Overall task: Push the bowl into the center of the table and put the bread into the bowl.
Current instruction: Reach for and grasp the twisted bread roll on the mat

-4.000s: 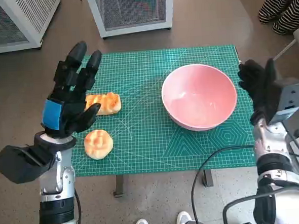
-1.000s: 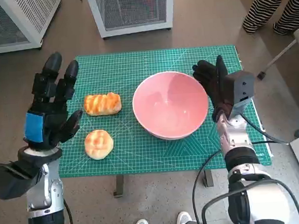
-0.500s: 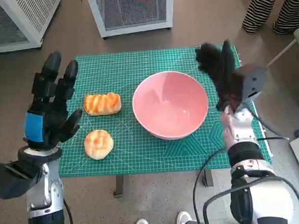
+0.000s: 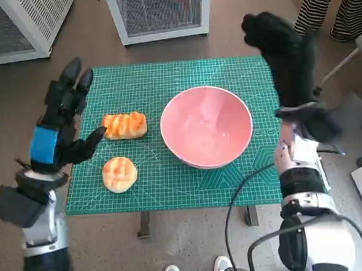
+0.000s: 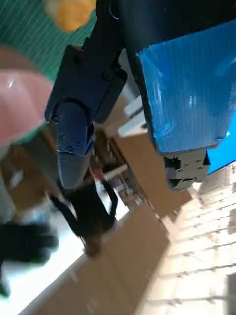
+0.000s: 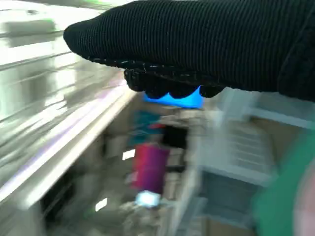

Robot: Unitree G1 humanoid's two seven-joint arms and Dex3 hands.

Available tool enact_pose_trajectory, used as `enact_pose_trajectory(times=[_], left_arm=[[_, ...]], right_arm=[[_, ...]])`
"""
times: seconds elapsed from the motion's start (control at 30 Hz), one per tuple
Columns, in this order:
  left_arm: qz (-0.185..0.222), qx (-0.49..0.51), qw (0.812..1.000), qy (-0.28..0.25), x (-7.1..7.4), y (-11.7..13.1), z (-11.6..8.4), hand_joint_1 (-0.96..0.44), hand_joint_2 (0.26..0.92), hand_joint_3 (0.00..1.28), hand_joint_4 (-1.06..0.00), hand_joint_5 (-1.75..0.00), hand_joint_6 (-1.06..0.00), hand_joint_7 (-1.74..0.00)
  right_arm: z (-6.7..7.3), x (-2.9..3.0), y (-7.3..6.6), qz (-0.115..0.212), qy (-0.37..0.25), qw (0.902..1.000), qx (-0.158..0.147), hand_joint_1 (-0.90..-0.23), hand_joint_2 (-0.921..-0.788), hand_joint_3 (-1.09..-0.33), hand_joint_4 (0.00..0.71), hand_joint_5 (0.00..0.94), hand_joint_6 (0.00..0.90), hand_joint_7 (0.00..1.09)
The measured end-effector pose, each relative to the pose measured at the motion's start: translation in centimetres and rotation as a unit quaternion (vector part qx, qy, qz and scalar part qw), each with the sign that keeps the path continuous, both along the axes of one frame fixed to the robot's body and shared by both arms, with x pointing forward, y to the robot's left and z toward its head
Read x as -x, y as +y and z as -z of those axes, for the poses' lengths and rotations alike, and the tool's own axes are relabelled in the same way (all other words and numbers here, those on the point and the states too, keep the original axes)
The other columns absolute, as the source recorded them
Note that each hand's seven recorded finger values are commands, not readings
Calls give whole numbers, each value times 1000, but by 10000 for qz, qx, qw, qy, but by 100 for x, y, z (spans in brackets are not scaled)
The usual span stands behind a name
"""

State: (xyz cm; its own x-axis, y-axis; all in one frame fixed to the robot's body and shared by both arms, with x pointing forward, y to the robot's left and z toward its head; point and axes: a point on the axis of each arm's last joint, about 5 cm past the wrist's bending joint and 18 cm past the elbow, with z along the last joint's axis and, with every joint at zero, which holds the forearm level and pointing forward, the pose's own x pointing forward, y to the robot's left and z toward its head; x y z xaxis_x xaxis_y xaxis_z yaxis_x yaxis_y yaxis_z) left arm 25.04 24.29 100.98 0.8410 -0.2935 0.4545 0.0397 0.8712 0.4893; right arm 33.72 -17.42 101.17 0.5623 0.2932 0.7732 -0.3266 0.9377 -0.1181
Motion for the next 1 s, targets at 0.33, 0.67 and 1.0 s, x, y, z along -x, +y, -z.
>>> enact_pose_trajectory(times=[0.33,0.67,1.0], left_arm=[[-684,-1604,9827,626,-134,-35,-261,-576,888,52,-122,0,-37,-279],[-1315,-2997,9376,1170,-368,-252,-366,-354,735,2,-88,0,-106,-177],[-1294,-3560,9018,2081,-631,-377,-322,-213,721,0,-50,0,-149,-92]], right_arm=[[23,117,-67,-341,-501,9981,58,-599,-921,-695,234,12,35,580],[11,153,-86,-458,-531,9975,130,-585,-921,-668,236,9,39,583],[5,187,-109,-474,-496,9976,112,-605,-921,-658,238,8,46,583]])
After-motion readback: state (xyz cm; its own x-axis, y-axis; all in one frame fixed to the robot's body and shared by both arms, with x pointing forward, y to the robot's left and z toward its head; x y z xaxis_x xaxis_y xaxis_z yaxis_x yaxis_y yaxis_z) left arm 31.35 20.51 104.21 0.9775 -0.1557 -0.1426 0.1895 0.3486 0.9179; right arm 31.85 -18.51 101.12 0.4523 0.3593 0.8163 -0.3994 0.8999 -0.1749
